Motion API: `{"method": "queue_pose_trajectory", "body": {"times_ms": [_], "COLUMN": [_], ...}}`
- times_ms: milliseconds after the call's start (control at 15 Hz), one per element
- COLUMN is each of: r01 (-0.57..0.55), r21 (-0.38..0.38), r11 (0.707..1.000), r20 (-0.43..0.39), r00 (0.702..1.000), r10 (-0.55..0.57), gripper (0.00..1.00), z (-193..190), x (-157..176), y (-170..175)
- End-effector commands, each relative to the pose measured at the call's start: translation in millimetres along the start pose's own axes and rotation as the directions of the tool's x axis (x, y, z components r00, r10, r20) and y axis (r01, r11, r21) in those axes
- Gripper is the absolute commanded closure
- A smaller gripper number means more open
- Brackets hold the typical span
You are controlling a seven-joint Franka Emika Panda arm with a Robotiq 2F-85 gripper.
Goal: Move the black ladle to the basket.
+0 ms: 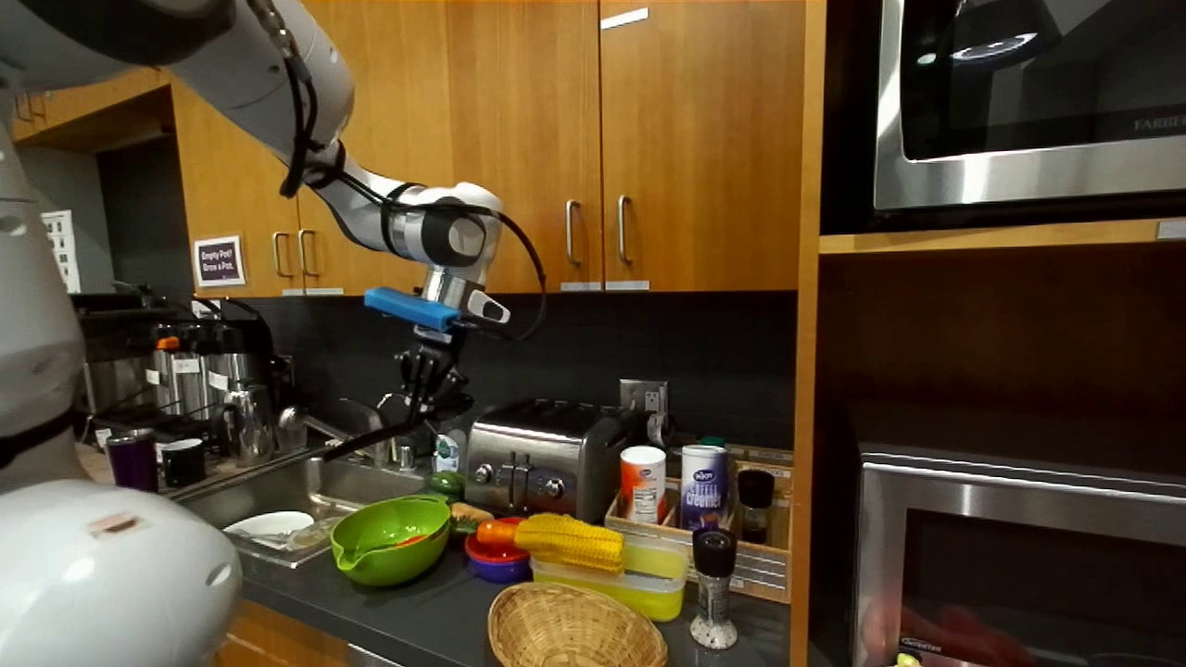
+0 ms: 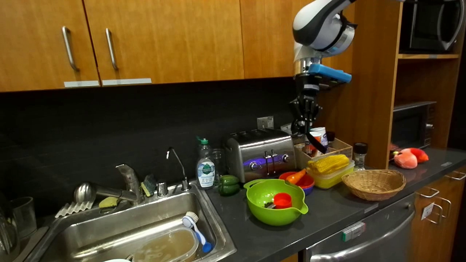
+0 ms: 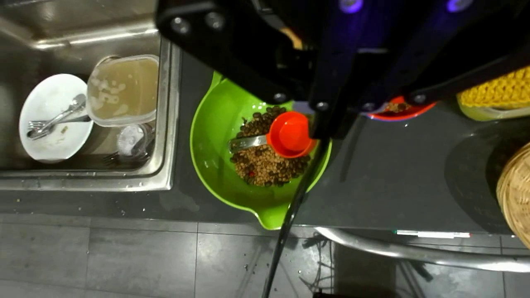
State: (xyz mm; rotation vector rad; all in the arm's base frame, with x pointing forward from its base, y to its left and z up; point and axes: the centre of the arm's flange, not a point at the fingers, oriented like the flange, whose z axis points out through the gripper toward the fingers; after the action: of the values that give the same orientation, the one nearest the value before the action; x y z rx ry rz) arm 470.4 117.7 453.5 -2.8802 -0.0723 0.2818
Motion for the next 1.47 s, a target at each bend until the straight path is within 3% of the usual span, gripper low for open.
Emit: {"method": "queue_pose_trajectory", "body": {"times_ms": [0, 333, 533, 933, 1200, 1400], "r01": [-0.049, -0.177, -0.24, -0.354, -0.375, -0.421], "r21": [0.052, 0.123, 0.173, 0.216, 0.232, 0.227], "r11": [0.997, 0.976, 0.955, 0.91, 0.897, 0.879], "r20": [-0.048, -0.156, -0.221, -0.354, -0.392, -0.431], "r00": [0.998, 0.968, 0.936, 0.84, 0.808, 0.765], "r10": [0.052, 0.196, 0.275, 0.411, 0.439, 0.478], "gripper": [0.98, 0.98, 0.98, 0.98, 0.98, 0.98], "z": [-6.3, -40.2, -46.0, -37.8, -25.7, -18.8], "x": [-42.8, -76.9, -92.2, -84.4, -79.5, -83.2], "y": [26.3, 84.4, 116.3, 185.8, 206.4, 226.2]}}
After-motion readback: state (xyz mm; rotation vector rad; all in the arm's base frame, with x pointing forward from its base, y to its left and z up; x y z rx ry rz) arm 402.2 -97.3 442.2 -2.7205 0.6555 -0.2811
